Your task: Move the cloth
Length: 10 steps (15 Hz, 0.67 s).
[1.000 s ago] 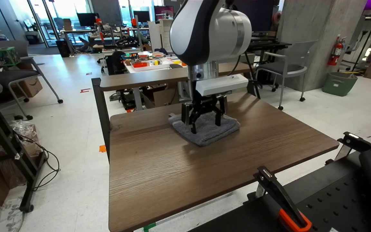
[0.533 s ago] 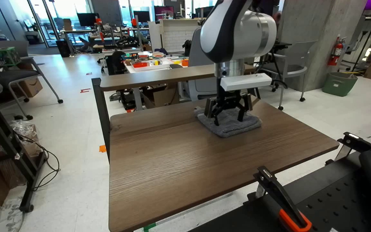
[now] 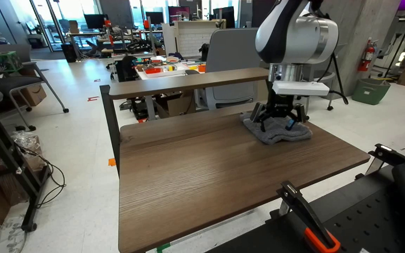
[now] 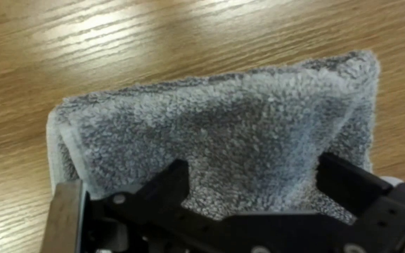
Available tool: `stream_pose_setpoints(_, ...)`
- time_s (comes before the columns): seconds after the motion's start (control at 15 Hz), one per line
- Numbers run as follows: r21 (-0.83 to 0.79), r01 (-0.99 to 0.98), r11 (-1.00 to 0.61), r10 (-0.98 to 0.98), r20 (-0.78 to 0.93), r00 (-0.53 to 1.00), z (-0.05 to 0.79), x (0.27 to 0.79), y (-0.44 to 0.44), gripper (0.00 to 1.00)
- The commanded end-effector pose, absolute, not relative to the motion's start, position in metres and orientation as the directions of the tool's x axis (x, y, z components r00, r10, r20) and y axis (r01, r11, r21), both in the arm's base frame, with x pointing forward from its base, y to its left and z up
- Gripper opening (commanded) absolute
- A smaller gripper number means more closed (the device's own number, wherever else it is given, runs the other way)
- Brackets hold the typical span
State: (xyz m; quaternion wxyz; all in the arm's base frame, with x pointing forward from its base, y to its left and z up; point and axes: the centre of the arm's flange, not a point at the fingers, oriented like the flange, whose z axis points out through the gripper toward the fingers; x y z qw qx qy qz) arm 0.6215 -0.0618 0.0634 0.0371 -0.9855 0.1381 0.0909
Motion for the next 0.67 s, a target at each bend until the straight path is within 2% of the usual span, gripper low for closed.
stream_pose_setpoints(0.0,-0.069,-0.284,-0.956,-0.266,-0.193,0.944,0.082,0.611,-0.058,1.0)
stream_pose_setpoints(0.33,-0.062,-0.136,-0.989,-0.126,-0.143,0.982,0.134,0.581,-0.016,1.0)
stream_pose_setpoints(0.4,-0.069,-0.2,-0.977,-0.186,-0.166,0.968,0.106,0.612,-0.034,1.0)
stream_pose_setpoints(0.6,-0.067,-0.16,-0.985,-0.148,-0.164,0.975,0.124,0.597,-0.015,1.0)
